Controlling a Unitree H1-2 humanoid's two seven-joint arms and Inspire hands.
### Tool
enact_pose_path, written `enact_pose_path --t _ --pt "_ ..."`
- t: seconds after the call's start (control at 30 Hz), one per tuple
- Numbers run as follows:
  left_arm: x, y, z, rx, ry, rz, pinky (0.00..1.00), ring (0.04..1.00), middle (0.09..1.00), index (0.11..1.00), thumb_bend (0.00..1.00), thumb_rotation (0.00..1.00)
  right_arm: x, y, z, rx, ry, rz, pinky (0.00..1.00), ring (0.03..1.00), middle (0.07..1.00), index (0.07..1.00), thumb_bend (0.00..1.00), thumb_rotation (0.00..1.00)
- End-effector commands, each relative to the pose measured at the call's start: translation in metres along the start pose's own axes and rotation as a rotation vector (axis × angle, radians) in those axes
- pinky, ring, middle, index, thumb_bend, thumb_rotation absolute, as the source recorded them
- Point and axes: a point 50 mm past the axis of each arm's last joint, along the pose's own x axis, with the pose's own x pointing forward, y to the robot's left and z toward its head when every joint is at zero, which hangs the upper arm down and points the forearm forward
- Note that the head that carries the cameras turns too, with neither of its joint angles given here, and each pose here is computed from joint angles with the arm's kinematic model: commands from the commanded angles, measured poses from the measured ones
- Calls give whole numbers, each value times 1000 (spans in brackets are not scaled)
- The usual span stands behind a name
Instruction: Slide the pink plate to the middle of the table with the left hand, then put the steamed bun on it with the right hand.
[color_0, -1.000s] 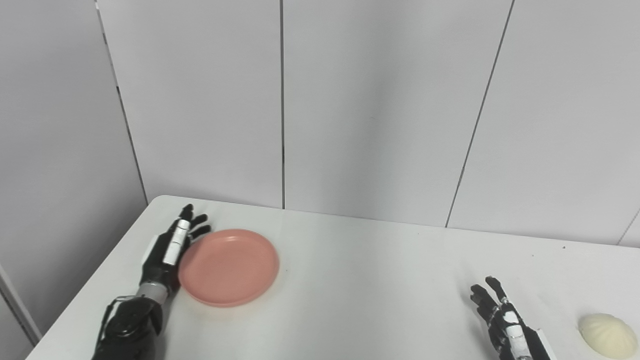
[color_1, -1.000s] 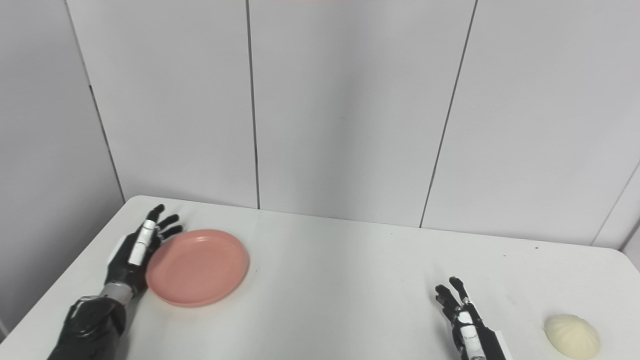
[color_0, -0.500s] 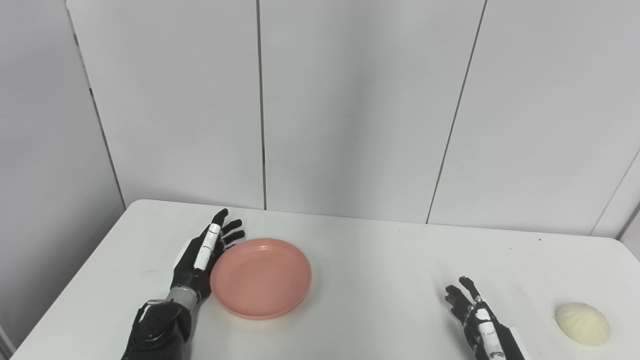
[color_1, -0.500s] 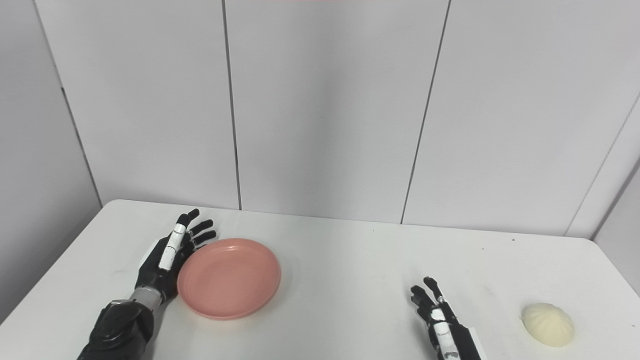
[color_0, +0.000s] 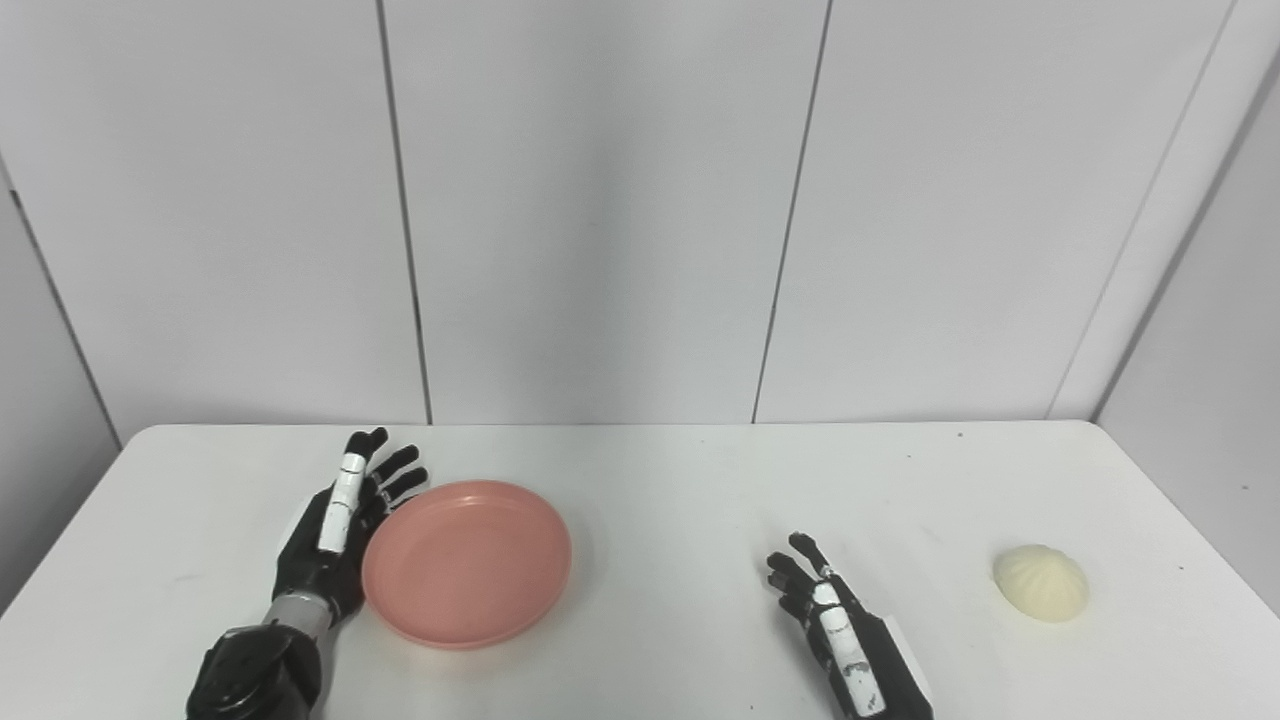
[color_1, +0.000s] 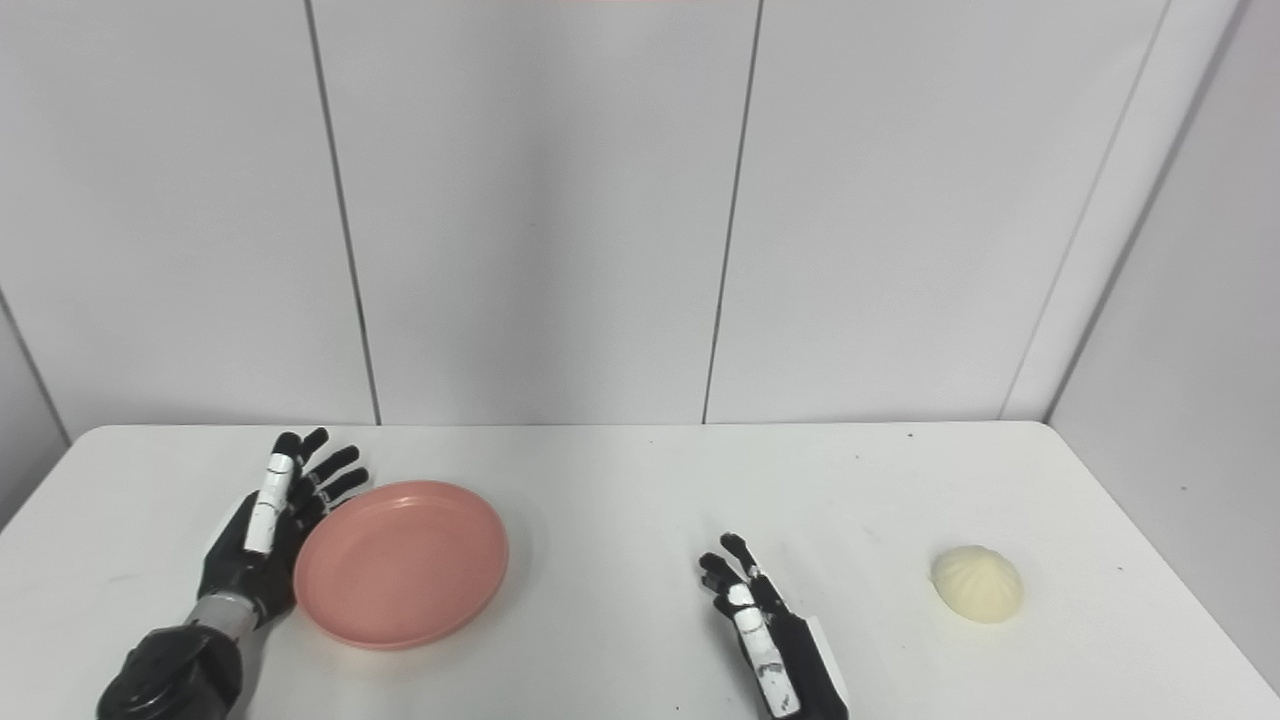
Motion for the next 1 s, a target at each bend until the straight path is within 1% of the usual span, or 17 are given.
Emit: enact_pose_path --t 0.0,0.17,0.2,0.33,0.43,0.57,0.63,0.83,0.97 --pt "9 -14 14 -8 -28 -39 773 840 879 951 795 861 0 10 3 16 0 15 935 880 863 919 835 894" --pt "12 -27 11 -3 -16 -61 785 863 889 951 795 861 -2 14 5 17 7 15 942 888 867 926 834 899" --pt "13 -33 10 -15 -18 -67 788 866 891 953 794 862 -2 15 5 20 9 14 942 888 866 926 835 898" --pt "15 -50 8 -49 -25 -75 836 886 902 951 755 821 -3 18 5 21 13 10 941 884 860 926 844 891" --pt "18 -65 4 -55 -32 -78 825 883 900 943 761 809 -4 18 6 25 13 5 940 887 863 926 828 889" --pt "22 -84 -1 -73 -11 -85 822 877 894 929 775 802 -4 16 6 24 20 -1 944 892 870 927 819 888" --pt "23 -90 -3 -79 0 -90 820 877 894 924 772 796 -5 15 6 23 26 -3 940 891 869 926 827 882" --pt "25 -104 -9 -107 28 -102 830 896 911 949 763 811 -5 12 4 16 38 -3 929 892 869 926 823 880" --pt "27 -111 -12 -106 35 -109 855 902 910 958 752 823 -5 11 2 9 39 -2 925 893 870 927 827 871"
